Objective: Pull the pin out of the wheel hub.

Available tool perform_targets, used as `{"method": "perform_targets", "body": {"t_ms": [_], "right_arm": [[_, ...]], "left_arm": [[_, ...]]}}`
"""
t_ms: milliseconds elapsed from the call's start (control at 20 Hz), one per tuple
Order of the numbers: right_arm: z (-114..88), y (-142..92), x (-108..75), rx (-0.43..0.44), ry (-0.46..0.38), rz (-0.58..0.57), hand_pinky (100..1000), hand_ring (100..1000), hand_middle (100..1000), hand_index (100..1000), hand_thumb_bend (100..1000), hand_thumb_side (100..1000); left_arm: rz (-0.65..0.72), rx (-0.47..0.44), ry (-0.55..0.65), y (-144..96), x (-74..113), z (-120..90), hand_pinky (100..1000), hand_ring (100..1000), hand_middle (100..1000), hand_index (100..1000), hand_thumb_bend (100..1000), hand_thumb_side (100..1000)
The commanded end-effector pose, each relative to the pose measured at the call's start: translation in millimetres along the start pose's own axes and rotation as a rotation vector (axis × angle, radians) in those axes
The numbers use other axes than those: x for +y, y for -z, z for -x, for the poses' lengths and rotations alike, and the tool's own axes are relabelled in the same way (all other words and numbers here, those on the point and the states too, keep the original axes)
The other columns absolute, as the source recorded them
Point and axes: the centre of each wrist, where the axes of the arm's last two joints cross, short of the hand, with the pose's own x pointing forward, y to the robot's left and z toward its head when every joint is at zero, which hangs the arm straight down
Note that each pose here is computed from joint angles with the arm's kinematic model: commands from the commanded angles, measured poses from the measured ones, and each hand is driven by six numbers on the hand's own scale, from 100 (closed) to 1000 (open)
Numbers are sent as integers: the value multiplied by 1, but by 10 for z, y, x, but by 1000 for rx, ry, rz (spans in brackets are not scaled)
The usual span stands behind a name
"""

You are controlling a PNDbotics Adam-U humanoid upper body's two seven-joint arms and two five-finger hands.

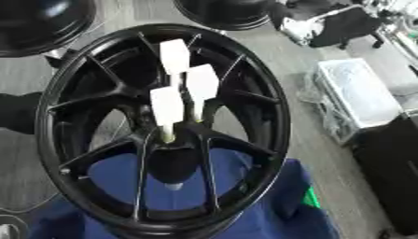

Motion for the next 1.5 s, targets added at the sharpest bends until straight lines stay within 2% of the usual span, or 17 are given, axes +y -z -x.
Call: {"method": "perform_targets", "body": {"t_ms": [50, 500, 600, 650, 700, 1200, 1500], "right_arm": [[-49, 16, 23, -13, -45, -55, 913, 768, 759, 861, 100, 400], [-55, 54, 184, -5, -59, -165, 917, 768, 753, 863, 100, 423], [-56, 57, 206, -6, -63, -190, 923, 775, 755, 866, 100, 335], [-56, 57, 215, -6, -63, -202, 925, 775, 748, 863, 100, 249], [-56, 57, 217, -6, -64, -210, 926, 773, 745, 862, 100, 217], [-47, 31, 191, 5, -97, -251, 937, 781, 743, 862, 100, 303], [-40, 8, 132, -5, -129, -279, 931, 758, 696, 840, 100, 370]], "left_arm": [[-15, -29, 21, 41, 93, -110, 739, 772, 704, 770, 165, 746], [-53, -22, 3, 43, 158, -104, 739, 773, 702, 767, 172, 755], [-63, -21, 1, 43, 177, -103, 739, 773, 701, 766, 172, 757], [-68, -20, 0, 41, 186, -101, 739, 773, 701, 765, 172, 759], [-73, -19, 0, 39, 195, -97, 738, 773, 701, 765, 172, 760], [-104, 15, 12, -17, 276, -13, 738, 773, 698, 761, 174, 776], [-124, 41, 24, -72, 337, 53, 738, 772, 692, 756, 178, 788]]}}
